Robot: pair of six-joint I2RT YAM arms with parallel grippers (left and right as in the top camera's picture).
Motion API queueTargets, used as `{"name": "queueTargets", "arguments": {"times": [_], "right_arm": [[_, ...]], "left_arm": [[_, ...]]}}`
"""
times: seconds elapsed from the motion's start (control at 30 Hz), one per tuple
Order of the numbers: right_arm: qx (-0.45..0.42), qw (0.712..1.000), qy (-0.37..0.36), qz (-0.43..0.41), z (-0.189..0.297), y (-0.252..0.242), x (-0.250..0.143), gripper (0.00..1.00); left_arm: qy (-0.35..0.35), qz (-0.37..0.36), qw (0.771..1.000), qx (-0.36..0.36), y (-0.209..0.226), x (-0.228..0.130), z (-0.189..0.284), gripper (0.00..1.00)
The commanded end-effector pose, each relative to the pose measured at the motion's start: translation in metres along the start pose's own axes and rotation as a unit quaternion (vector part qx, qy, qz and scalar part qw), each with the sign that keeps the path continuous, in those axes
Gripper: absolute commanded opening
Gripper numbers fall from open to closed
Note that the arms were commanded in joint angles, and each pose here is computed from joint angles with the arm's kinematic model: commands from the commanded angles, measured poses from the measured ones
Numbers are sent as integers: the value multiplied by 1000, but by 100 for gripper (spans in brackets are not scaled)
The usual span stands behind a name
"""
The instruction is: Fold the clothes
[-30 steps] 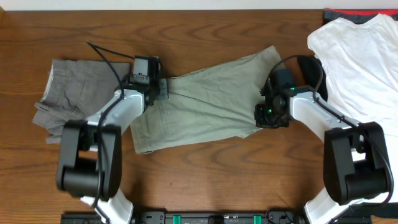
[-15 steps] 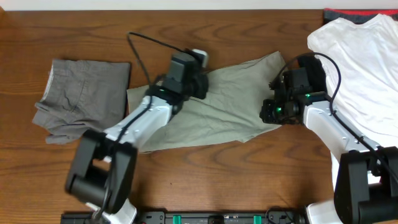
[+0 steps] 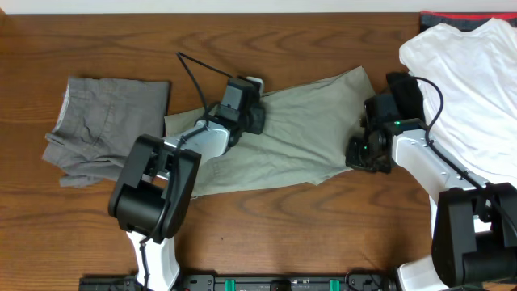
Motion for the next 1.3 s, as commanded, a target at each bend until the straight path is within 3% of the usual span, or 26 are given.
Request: {"name": "queueTargets", "arguments": {"times": [0.0,0.1,0.3,0.4,0.5,0.73,0.83,0.9,1.13,1.27], "right_arm": [[-71,997,2,-19,-5,-23,-4,8],[-93,995,10,-30,-8,-35,-12,8],[-88,995,18,-36,-10,-40,-16,4],[19,998,19,53,-4,-8,-13,2],[174,970,-18,170,25,38,-9,1],[320,914,-120,220,84,90,6,1],[337,903,-146,222,84,109,18,1],[352,896,-160,219,78,125,27,1],[391,891,-150,176,18,165,54,1],[389,898,-128,157,-17,177,72,1]], "left_arm": [[-6,28,998,63,39,3,0,12],[-16,62,995,73,57,11,4,12],[-35,77,996,11,54,43,29,17],[-30,75,997,-19,40,51,48,24],[-7,74,997,-33,27,46,66,25],[113,111,987,-28,3,1,108,27],[180,162,970,-6,4,-28,116,19],[213,203,955,24,9,-49,118,14],[272,301,912,65,12,-101,118,11],[285,306,906,62,11,-113,117,11]]}}
Point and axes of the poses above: each gripper's point midway between its finger pads, its own z axis back along the fingers, its own y axis along the line the jaws close on, x = y × z, the point moved 3 cm from there along z, back along the fingers, and after that the axes turned 2 degrees about -z, right-handed, at the moved point
